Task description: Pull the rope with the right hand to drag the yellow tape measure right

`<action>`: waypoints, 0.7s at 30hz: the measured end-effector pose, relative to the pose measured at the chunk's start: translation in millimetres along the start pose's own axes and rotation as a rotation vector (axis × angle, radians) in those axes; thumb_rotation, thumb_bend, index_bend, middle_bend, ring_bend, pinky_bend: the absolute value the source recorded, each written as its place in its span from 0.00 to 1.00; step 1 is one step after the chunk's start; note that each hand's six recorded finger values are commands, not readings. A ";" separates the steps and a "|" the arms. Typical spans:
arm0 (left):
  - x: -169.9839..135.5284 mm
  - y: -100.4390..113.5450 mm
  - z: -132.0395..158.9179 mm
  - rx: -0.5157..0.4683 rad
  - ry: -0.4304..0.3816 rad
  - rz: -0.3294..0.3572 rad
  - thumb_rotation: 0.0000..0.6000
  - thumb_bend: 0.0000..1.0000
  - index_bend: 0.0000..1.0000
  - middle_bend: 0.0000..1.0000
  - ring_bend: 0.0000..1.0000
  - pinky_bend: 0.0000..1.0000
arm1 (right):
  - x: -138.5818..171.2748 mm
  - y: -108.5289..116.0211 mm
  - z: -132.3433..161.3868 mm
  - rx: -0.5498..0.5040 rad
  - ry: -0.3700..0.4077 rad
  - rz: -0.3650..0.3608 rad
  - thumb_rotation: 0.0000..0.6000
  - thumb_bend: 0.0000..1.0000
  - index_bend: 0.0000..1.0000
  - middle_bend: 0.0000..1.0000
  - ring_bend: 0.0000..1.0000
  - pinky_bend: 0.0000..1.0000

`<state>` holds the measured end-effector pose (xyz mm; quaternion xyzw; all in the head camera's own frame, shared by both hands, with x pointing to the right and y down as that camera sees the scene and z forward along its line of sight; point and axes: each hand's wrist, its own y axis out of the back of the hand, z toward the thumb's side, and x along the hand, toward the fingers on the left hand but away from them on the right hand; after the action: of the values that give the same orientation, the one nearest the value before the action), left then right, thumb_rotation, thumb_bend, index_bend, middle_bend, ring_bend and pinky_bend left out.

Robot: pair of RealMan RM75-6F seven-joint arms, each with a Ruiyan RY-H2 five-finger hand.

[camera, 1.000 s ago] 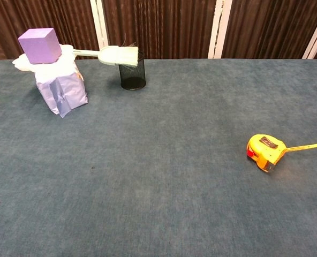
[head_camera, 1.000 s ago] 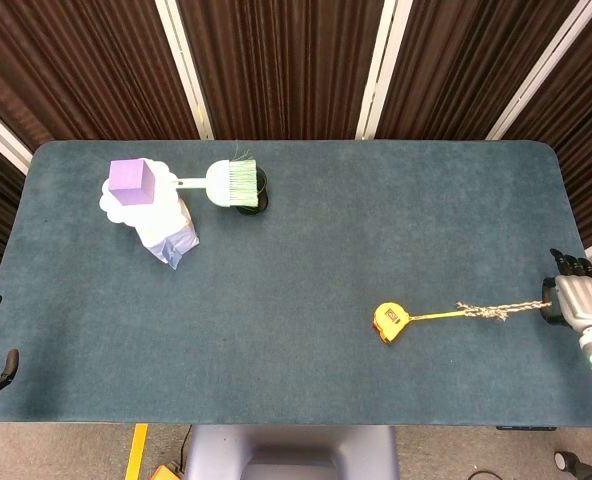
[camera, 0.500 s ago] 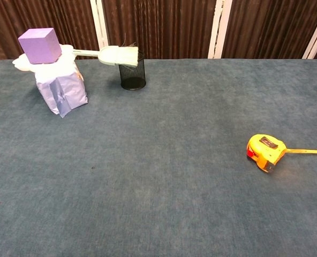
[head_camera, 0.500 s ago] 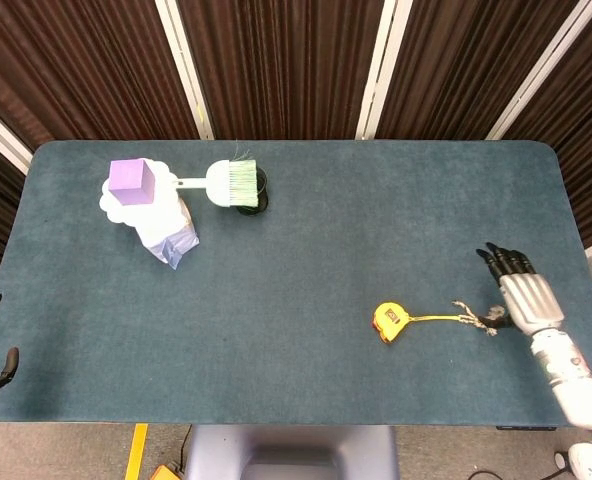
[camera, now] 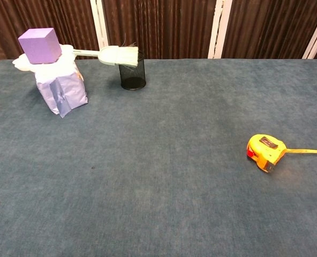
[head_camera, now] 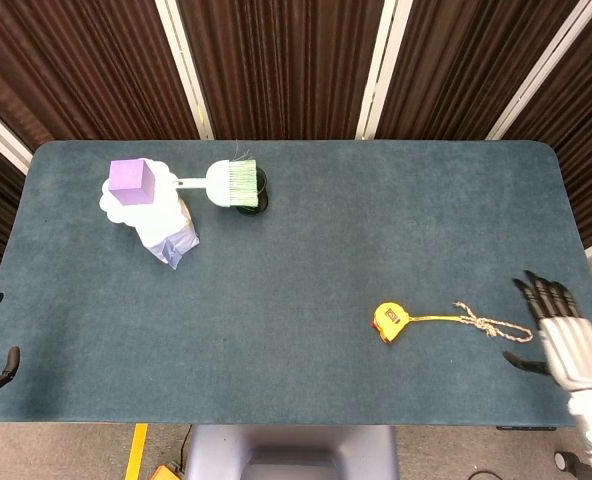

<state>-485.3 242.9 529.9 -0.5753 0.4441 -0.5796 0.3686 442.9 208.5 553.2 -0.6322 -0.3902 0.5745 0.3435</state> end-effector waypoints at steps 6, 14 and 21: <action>-1.3 -1.6 -0.7 0.007 0.002 -0.003 1.00 0.47 0.05 0.00 0.00 0.07 | 21.7 3.7 -44.7 -0.018 -0.119 -0.079 1.00 0.15 0.15 0.00 0.00 0.00; 0.5 -3.0 0.4 0.013 -0.003 -0.001 1.00 0.47 0.05 0.00 0.00 0.07 | 24.0 5.8 -55.5 -0.043 -0.146 -0.097 1.00 0.15 0.14 0.00 0.00 0.00; 1.0 -5.0 -1.6 0.020 -0.001 -0.008 1.00 0.47 0.05 0.00 0.00 0.07 | 23.5 2.0 -47.8 -0.032 -0.115 -0.070 1.00 0.15 0.14 0.00 0.00 0.00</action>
<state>-486.5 243.8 535.0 -0.5736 0.4357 -0.5854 0.3722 491.5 229.2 545.7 -0.5896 -0.4404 0.5911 0.3301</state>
